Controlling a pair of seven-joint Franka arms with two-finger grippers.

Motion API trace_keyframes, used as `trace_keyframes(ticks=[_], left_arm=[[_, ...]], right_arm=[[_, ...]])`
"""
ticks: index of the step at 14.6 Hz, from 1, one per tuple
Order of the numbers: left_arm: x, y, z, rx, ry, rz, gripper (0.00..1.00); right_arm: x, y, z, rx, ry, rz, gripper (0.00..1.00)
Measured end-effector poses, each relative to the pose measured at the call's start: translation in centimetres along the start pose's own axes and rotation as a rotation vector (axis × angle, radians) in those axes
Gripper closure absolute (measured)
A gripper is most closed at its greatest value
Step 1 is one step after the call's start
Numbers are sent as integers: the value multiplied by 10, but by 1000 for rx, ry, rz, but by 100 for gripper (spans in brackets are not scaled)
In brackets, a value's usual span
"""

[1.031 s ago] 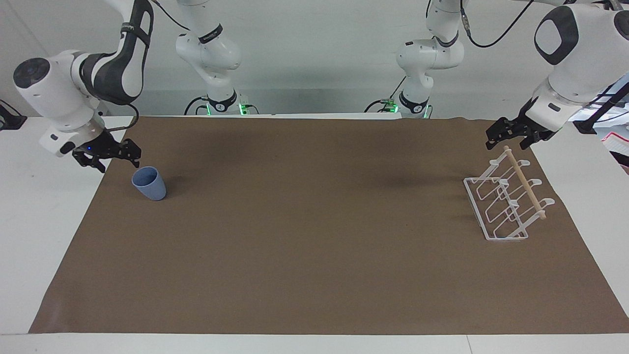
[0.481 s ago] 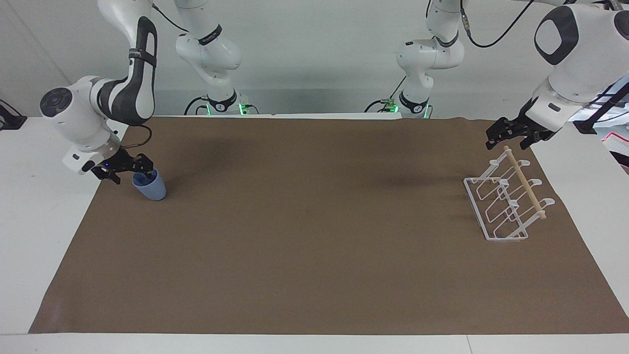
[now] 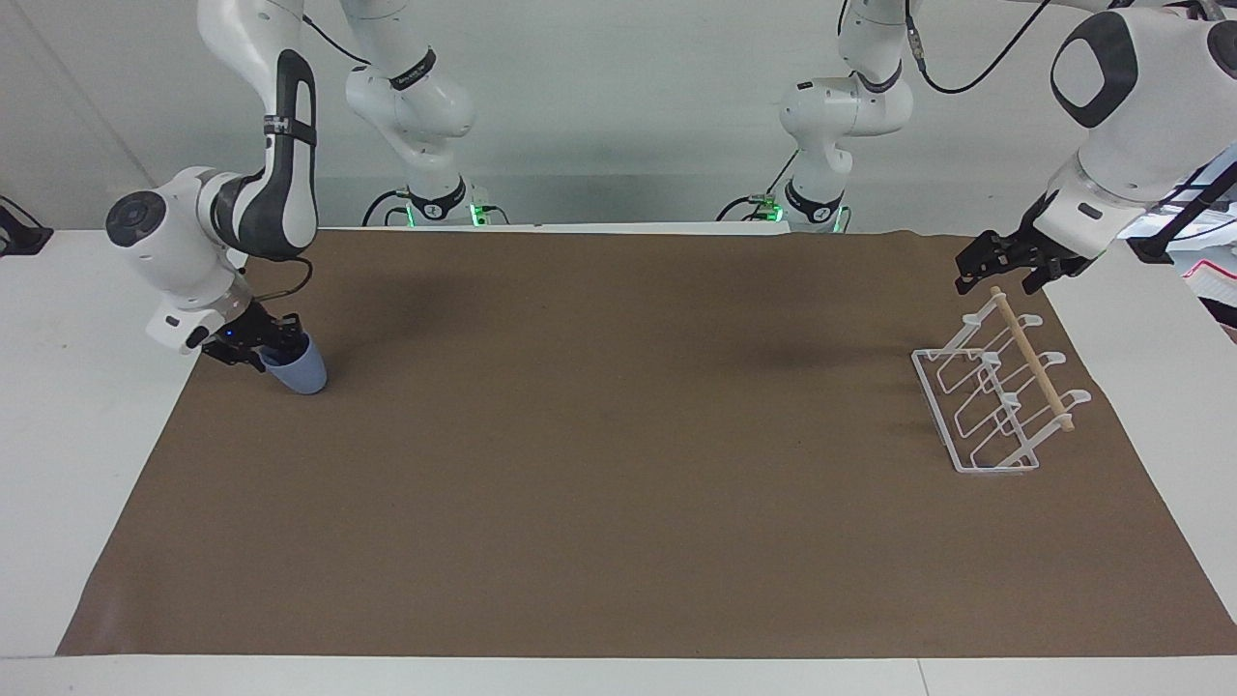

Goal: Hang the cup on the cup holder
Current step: 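Reach the right gripper down to the light blue cup's rim, then grasp the blue cup rim with the right gripper and lift it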

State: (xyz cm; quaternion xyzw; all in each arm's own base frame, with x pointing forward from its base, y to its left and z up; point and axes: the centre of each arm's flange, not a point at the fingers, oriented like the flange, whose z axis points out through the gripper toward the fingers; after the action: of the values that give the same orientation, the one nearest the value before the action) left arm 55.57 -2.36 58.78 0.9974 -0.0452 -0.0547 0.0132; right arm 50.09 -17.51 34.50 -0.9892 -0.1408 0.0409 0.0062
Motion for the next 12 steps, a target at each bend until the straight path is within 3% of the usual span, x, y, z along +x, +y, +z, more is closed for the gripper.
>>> trace_keyframes(ticks=[3, 6, 7, 9, 12], left_arm=[[0, 0, 0, 0, -1, 0, 0], [-2, 0, 2, -1, -13, -1, 0], [-2, 0, 2, -1, -13, -5, 0], [-2, 0, 2, -1, -13, -81, 0], [-2, 25, 3, -64, -19, -373, 0]], right_arm=[[3, 0, -6, 6, -10, -5, 95], [11, 0, -34, 28, -44, -16, 95], [17, -5, -51, 68, -59, -16, 95], [35, -36, -88, 255, -25, -8, 95], [57, -88, -119, 579, 76, -8, 95]])
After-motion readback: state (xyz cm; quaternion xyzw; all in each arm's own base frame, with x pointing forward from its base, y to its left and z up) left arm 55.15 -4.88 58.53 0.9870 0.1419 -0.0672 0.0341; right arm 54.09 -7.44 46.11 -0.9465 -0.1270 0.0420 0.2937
